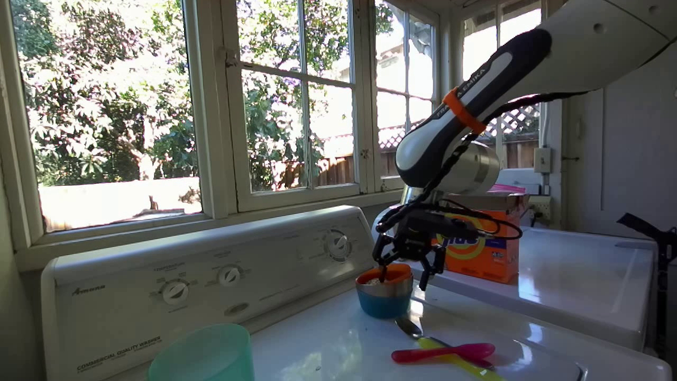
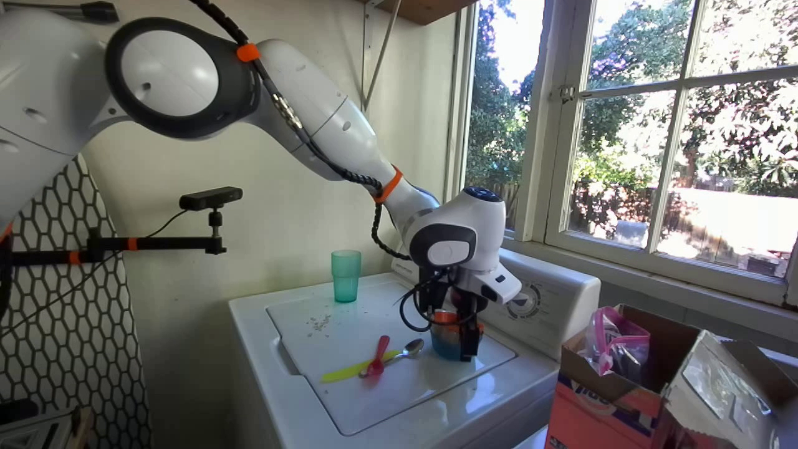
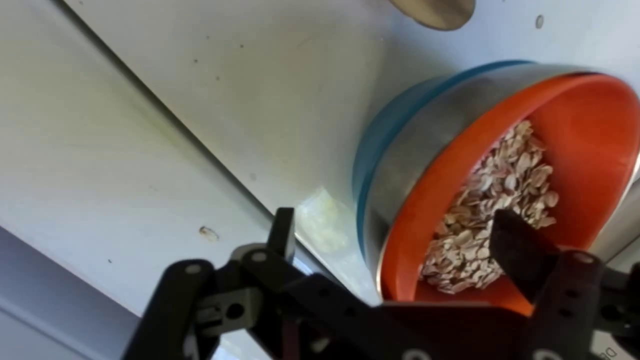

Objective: Open the lid of the box, then put the silver bowl in the blue bowl and move the bowls to the left

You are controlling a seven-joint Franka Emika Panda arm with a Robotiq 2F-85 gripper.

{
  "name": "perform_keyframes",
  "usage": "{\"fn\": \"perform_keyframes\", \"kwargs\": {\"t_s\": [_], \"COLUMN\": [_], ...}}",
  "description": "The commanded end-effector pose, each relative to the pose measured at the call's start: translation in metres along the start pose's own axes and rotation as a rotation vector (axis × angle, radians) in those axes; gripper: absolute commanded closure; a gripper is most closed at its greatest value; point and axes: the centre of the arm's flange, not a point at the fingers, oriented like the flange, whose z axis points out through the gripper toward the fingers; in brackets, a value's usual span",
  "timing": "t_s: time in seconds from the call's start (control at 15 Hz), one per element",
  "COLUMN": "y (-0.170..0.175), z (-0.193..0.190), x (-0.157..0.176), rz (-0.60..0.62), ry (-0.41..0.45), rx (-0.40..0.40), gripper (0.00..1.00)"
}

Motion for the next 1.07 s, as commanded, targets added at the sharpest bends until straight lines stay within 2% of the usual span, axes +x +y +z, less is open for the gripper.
{"fn": "perform_keyframes", "kwargs": {"t_s": [0.0,0.6,0.73,1.0], "y": [-0.004,-0.005,-0.011,-0.04], "z": [0.018,0.014,0.011,0.0], "x": [0.011,0.017,0.015,0.0], "rz": [0.026,0.03,0.016,-0.056], "ry": [0.007,0.015,0.006,-0.001], "rx": [0.033,0.041,0.04,-0.019], "gripper": [0.26,0.96,0.95,0.96]}}
